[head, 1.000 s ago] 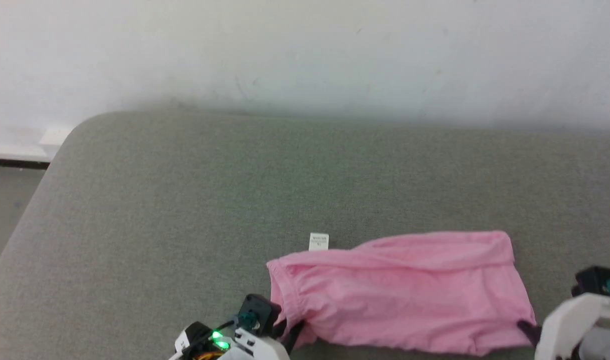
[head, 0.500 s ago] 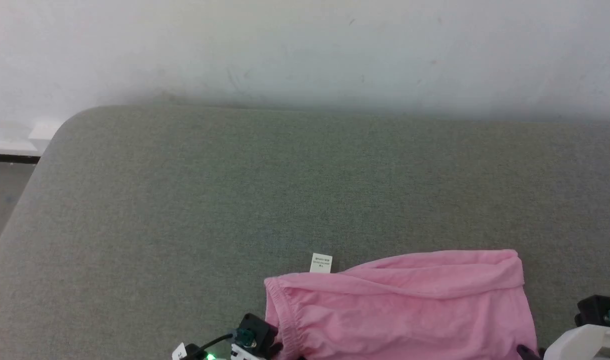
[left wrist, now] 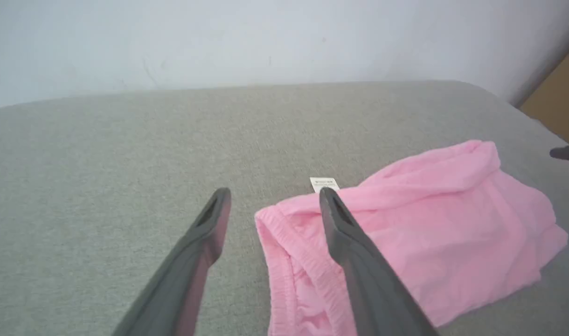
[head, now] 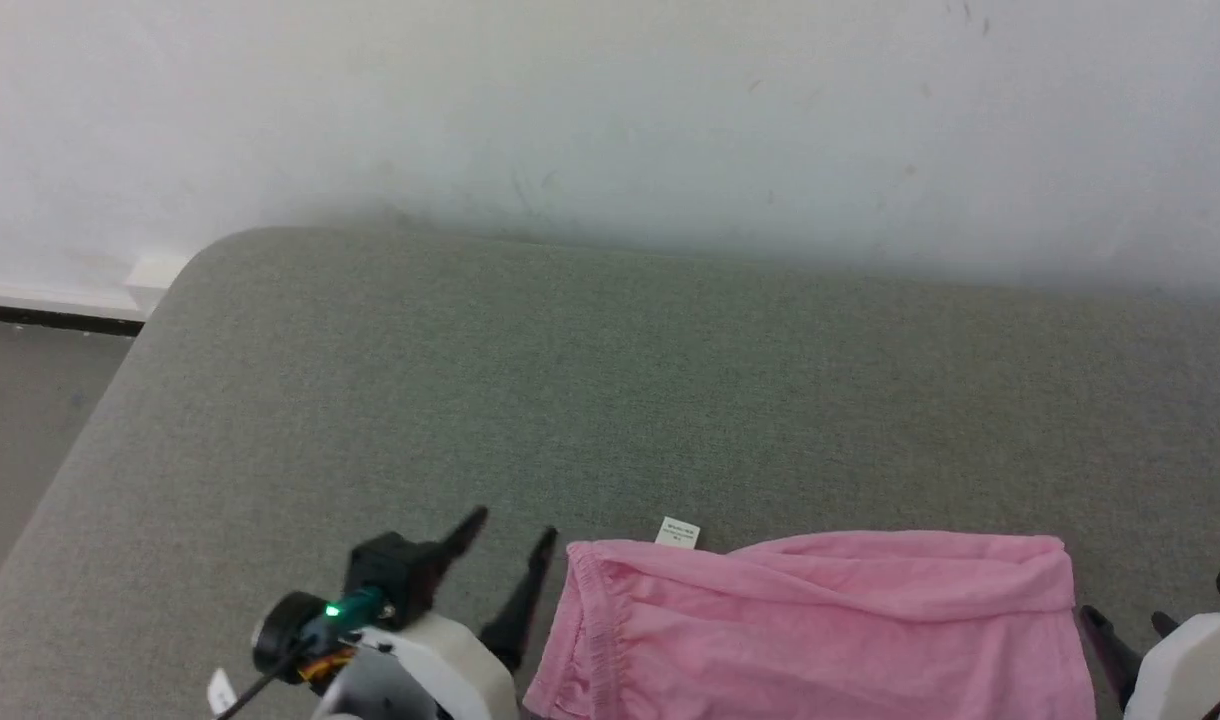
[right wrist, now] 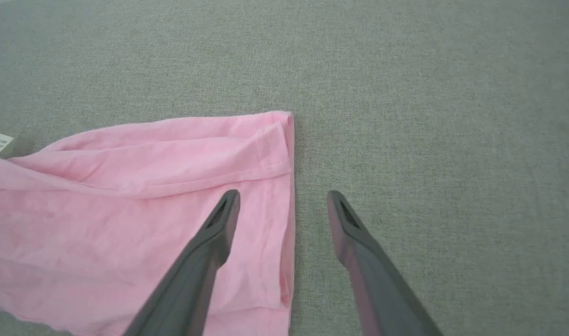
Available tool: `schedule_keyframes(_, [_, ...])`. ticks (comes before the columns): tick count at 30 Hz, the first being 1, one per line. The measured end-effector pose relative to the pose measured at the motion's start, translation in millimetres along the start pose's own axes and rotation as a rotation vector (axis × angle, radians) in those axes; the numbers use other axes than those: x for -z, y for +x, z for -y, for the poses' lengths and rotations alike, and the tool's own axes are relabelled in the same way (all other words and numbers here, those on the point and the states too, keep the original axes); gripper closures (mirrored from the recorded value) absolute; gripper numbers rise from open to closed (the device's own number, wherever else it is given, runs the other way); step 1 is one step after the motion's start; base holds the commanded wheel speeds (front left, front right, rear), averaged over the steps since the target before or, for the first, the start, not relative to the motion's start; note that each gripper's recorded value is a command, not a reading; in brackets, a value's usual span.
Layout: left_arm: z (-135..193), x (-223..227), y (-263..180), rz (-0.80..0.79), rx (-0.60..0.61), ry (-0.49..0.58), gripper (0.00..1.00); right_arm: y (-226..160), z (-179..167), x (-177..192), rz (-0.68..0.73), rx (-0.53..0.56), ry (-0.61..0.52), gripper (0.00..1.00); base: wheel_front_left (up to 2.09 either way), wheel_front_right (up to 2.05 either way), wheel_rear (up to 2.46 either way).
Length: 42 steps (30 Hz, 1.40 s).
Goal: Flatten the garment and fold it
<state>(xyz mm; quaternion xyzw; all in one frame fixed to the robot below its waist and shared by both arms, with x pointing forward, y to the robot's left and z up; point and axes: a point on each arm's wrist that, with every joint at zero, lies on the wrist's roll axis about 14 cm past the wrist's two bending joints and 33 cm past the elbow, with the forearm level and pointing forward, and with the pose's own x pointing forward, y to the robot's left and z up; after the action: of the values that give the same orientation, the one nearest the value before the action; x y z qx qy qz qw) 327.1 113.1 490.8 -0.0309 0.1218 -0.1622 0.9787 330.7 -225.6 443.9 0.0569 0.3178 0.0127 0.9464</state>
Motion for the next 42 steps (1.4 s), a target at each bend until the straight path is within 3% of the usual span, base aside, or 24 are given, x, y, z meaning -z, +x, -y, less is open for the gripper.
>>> schedule_keyframes(5, [-47.8,-57.2,-18.8,0.313,-0.190,0.093,0.00,5.5,-5.3,-1.1,0.033,-0.008,-0.036,0.00,0.00,0.00,0.00])
schedule_keyframes(8, [-71.9,-62.6,-31.2,0.391,-0.299,0.098,0.00,10.1,-5.1,10.5,0.017,-0.007,-0.020,0.00,0.00,0.00,0.00])
schedule_keyframes(16, [-100.0,-53.5,-53.8,0.399,-0.460,0.138,0.00,21.2,2.4,46.3,-0.096,0.024,0.031,0.00,0.00,0.00,0.00])
schedule_keyframes(29, [-100.2,-33.0,-51.0,0.346,-0.454,0.136,0.00,34.1,-18.4,83.2,-0.292,-0.044,0.066,0.00,0.00,0.00,0.00])
schedule_keyframes(30, [-99.9,-30.9,-49.3,0.339,-0.451,0.132,0.00,35.3,-20.0,84.1,-0.299,-0.052,0.057,0.49,0.00,0.00,0.00])
schedule_keyframes(31, [-99.4,-29.6,-47.5,0.335,-0.448,0.129,0.00,36.5,-22.0,84.5,-0.304,-0.062,0.052,0.80,0.00,0.00,0.00])
schedule_keyframes(32, [-99.6,-28.9,-46.0,0.332,-0.447,0.129,0.00,37.5,-23.6,84.8,-0.309,-0.071,0.048,1.00,0.00,0.00,0.00])
schedule_keyframes(37, [-97.6,-28.4,-41.5,0.332,-0.437,0.129,0.00,40.8,-37.3,81.9,-0.292,-0.115,0.046,1.00,0.00,0.00,0.00])
schedule_keyframes(42, [-98.7,-30.9,-42.8,0.342,-0.432,0.135,0.00,40.3,-28.2,74.3,-0.243,-0.096,0.052,1.00,0.00,0.00,0.00])
